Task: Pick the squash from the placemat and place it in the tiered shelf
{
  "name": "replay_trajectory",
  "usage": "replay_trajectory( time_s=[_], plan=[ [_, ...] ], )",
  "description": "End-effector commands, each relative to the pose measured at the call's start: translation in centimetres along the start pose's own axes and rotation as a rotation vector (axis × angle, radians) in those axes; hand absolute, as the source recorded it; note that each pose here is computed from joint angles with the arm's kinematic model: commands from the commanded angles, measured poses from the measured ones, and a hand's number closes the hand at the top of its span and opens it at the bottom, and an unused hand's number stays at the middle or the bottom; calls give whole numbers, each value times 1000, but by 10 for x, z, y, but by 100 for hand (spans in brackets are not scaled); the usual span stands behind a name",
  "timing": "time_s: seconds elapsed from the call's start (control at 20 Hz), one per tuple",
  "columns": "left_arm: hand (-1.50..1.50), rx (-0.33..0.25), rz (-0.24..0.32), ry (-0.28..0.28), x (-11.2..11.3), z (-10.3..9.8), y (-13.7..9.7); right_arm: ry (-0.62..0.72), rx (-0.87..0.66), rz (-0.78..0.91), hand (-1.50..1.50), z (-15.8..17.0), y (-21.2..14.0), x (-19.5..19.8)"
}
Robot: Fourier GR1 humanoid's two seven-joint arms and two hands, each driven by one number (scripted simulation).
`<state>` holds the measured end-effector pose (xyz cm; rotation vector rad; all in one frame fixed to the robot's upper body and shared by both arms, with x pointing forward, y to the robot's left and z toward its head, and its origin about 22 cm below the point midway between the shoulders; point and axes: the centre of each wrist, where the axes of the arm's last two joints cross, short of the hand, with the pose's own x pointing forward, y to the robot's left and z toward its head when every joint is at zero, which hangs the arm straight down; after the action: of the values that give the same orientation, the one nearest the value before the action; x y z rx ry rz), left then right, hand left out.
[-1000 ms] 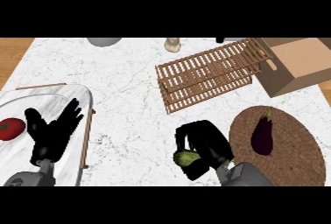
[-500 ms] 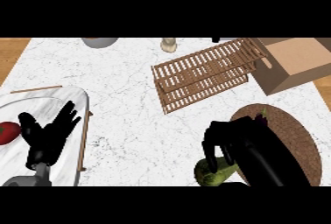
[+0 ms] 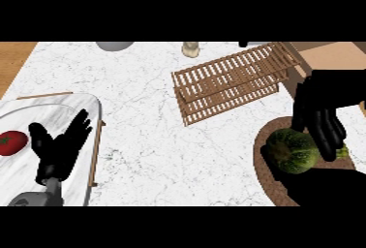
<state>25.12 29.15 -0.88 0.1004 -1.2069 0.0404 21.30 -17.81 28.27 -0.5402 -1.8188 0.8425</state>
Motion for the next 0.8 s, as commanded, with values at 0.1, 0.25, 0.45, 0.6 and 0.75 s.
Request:
replay_trajectory(
  time_s=[0.1, 0.25, 0.45, 0.6, 0.75],
  plan=[
    [0, 2, -3, 90, -18, 1, -3, 58, -84, -37, 150, -46, -53, 17],
    [0, -12, -7, 100, -21, -8, 0, 63, -95, -59, 150, -66, -68, 5],
    [0, -23, 7, 80, -20, 6, 0, 83, -85, -9, 150, -99, -77, -3],
    [0, -9, 19, 96, -4, -5, 5, 87, -42, -9, 150, -112, -83, 4],
    [0, -20, 2, 90, -6, -9, -15, 84, 23, 28, 150, -132, -82, -6]
  ],
)
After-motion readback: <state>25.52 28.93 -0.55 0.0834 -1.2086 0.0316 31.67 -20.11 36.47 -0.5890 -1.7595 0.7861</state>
